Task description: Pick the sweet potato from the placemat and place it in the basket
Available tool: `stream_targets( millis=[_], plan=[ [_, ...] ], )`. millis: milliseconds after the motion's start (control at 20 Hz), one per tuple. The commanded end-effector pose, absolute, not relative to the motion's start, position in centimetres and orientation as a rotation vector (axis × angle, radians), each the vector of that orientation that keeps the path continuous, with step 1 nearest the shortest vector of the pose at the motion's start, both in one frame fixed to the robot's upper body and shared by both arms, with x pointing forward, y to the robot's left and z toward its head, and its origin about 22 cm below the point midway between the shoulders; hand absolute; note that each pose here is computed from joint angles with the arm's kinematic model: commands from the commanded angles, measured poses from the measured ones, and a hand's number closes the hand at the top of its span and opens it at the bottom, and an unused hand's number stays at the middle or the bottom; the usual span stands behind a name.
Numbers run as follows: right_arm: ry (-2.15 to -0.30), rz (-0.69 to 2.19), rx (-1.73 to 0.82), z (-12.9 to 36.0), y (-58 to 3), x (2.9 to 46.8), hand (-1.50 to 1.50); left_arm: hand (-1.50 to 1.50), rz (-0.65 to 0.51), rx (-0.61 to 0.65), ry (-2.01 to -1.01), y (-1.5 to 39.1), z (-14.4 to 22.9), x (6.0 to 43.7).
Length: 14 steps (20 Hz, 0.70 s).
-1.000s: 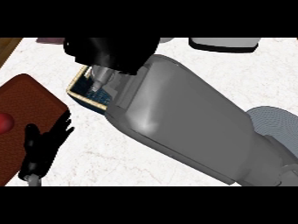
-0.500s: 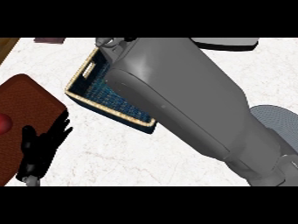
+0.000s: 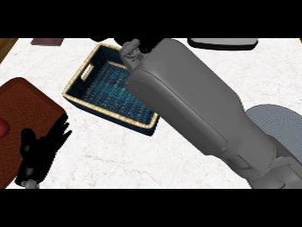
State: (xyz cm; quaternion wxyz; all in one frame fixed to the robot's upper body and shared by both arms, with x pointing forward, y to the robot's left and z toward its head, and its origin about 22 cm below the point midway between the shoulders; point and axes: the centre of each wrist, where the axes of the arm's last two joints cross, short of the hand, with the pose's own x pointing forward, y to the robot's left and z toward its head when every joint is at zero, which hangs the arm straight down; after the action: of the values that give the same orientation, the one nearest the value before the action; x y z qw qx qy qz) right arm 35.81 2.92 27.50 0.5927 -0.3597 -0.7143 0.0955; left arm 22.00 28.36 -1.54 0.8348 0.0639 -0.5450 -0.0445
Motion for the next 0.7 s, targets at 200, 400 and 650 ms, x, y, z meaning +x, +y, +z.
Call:
stream_targets(
  millis=[200,400,650],
  plan=[
    [-1.383,0.186,-1.002,23.4,3.3,37.2,1.50,0.00,-0.054,0.154,-1.019,28.8,-4.7,20.2],
    [-1.421,0.249,-1.035,24.1,4.1,36.8,-1.50,0.00,-0.039,0.147,-1.013,29.0,-5.1,20.1],
    [-1.461,0.215,-1.026,24.9,3.7,36.1,-1.50,0.00,-0.020,0.166,-1.014,29.4,-4.3,19.3]
  ],
)
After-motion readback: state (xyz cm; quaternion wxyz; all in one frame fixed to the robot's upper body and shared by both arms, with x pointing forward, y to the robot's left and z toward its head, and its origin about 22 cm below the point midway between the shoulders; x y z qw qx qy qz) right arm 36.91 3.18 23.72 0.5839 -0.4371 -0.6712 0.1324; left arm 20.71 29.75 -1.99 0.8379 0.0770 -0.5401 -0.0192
